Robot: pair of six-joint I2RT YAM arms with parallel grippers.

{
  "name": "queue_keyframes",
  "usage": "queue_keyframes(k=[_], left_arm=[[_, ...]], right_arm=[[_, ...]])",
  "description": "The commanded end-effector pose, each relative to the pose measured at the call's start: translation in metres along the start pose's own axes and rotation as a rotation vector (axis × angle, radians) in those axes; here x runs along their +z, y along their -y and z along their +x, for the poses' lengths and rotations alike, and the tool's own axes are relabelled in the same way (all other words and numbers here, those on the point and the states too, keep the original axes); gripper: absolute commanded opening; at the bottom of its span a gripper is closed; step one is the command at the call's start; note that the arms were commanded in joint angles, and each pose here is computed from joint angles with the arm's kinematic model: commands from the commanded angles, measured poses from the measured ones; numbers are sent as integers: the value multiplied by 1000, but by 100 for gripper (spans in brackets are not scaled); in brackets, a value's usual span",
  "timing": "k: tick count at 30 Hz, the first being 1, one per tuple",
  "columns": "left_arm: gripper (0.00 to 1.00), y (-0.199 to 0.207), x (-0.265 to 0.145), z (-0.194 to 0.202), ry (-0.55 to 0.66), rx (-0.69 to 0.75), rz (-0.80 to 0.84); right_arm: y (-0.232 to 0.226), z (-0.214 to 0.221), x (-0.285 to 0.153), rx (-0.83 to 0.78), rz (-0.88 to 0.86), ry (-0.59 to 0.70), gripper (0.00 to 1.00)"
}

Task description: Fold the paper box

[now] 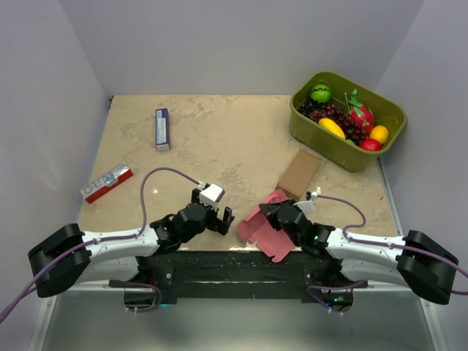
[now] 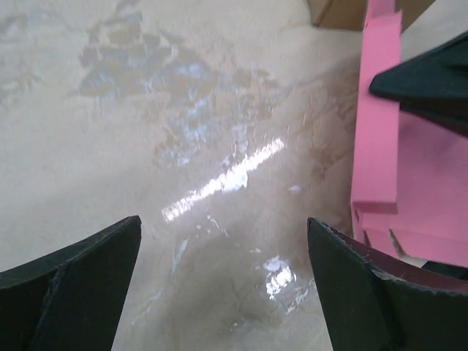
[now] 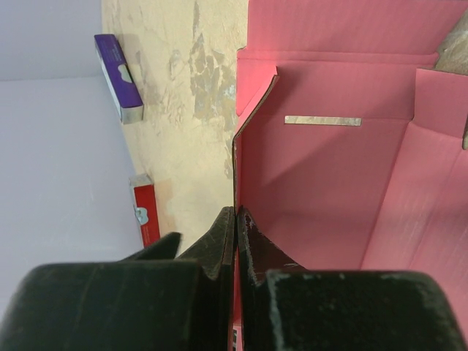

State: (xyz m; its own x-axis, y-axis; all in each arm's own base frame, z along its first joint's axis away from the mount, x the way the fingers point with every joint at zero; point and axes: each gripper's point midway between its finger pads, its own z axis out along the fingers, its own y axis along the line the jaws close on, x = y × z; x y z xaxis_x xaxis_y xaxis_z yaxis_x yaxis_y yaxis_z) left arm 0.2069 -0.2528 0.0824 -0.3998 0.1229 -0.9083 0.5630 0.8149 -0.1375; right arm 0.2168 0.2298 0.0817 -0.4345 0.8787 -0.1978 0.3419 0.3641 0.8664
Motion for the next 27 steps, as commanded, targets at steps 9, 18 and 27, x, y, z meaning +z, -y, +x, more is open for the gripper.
queue_keyframes(k=[9, 18, 27], left_arm=[[99, -4, -3, 48, -122, -88, 4], [99, -21, -12, 41, -88, -122, -28], [97, -6, -13, 43, -61, -98, 92]], right_arm=[[-24, 1, 5, 30, -55, 25, 0], [-58, 16, 13, 70, -146, -11, 0], [-56, 16, 18, 68, -139, 0, 0]])
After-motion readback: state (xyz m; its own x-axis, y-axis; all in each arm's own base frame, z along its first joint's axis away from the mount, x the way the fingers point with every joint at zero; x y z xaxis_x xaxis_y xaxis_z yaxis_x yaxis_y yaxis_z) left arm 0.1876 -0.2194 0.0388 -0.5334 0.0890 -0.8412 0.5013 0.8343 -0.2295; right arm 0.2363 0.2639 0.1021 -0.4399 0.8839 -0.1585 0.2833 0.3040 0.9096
